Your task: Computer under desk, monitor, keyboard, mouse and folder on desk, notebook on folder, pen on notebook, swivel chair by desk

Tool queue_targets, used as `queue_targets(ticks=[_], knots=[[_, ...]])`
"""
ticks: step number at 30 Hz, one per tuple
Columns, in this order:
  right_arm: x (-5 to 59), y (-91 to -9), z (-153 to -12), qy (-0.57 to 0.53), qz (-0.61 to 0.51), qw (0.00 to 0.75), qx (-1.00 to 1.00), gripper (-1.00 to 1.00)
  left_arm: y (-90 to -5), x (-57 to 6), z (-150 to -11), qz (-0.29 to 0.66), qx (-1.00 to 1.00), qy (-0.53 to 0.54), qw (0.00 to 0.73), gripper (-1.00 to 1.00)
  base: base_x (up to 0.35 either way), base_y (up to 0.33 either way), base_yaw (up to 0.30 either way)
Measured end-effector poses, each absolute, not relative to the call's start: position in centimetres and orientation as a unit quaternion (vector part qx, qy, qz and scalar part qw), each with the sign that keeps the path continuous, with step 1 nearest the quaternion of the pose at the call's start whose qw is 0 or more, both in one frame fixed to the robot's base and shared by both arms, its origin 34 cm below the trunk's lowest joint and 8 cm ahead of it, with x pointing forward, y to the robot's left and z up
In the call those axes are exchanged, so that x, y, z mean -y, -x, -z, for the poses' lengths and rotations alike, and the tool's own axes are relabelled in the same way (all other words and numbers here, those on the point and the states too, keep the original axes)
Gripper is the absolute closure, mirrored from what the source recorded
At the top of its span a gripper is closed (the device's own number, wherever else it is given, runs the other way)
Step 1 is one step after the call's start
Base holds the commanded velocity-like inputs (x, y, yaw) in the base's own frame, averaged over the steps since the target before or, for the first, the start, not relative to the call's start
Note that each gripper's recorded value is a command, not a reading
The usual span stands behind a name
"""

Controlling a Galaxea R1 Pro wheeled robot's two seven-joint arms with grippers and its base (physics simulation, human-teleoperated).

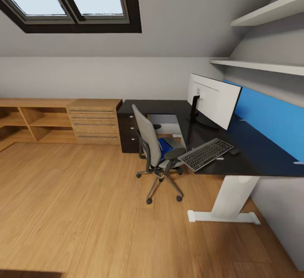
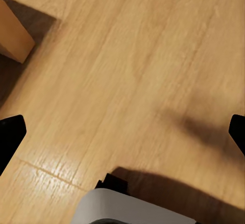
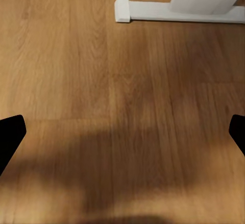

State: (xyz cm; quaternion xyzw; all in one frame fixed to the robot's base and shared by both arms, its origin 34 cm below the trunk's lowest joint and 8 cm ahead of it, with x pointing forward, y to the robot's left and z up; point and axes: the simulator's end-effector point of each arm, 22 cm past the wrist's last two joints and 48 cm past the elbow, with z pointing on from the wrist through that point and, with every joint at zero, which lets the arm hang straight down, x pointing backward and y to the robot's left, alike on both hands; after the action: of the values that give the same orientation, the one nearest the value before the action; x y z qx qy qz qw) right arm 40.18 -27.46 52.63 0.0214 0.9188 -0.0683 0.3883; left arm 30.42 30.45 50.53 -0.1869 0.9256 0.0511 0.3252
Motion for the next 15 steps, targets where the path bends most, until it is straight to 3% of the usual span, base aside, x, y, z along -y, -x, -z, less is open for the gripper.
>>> queue_targets(ticks=[15], knots=[[27.4,-40.1,-50.1,-0.021,0.068,0.389,-0.919,-1.0,-30.4,-30.5,-48.0,-0.051,-0.925,0.187,0.326,-1.0,0.0,0.0,0.0]])
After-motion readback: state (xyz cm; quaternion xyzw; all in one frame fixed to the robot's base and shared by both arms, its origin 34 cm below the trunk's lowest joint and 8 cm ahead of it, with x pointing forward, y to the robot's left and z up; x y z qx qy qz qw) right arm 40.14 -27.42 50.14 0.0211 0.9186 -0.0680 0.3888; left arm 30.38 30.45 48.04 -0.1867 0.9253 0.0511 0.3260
